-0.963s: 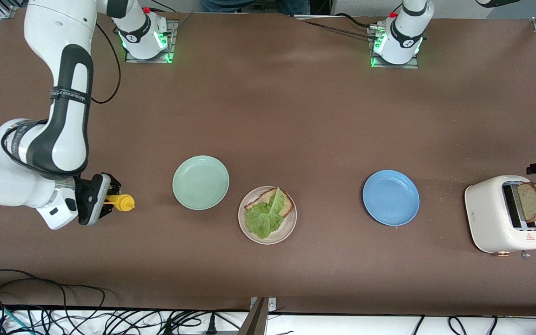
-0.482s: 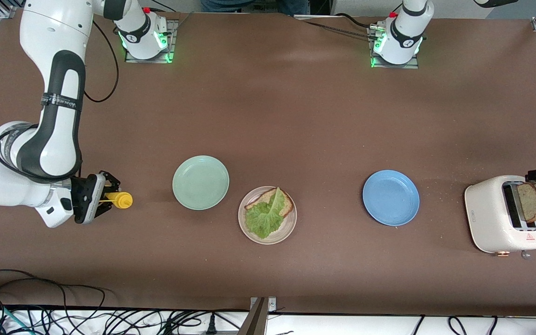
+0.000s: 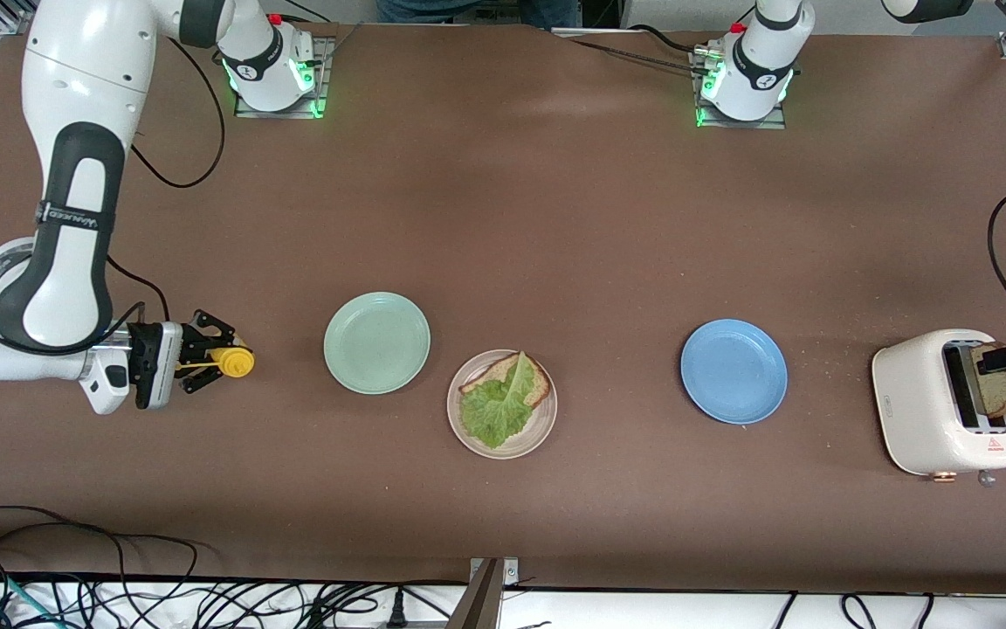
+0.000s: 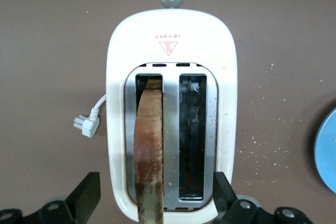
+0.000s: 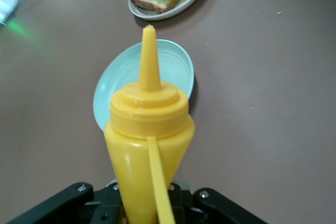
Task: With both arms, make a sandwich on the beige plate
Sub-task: 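Lower the mustard with the right gripper while the left gripper grasps toaster toast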
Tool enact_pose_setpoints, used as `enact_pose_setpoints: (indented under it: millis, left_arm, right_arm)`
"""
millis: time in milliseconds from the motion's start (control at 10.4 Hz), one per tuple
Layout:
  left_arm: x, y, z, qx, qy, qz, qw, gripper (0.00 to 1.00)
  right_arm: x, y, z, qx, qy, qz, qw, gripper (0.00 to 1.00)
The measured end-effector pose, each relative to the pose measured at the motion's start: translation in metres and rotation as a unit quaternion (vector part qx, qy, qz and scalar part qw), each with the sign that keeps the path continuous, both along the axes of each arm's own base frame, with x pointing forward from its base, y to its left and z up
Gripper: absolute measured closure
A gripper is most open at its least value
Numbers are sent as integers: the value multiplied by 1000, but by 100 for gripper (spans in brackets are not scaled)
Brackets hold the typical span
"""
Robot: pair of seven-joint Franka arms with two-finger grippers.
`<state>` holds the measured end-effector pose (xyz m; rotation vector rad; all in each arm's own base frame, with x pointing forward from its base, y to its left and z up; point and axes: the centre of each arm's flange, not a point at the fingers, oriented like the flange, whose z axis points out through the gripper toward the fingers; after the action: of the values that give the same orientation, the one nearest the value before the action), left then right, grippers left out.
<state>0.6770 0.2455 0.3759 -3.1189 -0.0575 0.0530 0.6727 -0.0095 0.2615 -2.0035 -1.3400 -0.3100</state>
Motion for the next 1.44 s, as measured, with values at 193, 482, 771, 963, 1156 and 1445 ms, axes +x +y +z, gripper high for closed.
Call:
enact_pose_setpoints:
  millis: [193,482,771,963,1156,1445]
  left_arm:
    - [1,1,-2,2,-4,6,1000,15]
    - [4,3,0,8,-17,7,1000,38]
    - [4,3,0,9,-19,7,1000,63]
    - [5,3,1,10,-21,8,1000,87]
    - [9,3,10,14,-31,8,999,88]
    - [12,1,44,20,-57,5,998,88]
  right_arm:
    - [-9,-19,-28,49,17,-9,999,88]
    - [-22,-25,-46,115,45,-23,992,88]
    - [-45,-17,-78,202,35,-15,979,88]
    - [-42,-9,-80,229,-27,22,973,88]
    - [-41,1,-82,249,-92,64,962,88]
    - [-45,0,-104,259,-126,84,954,88]
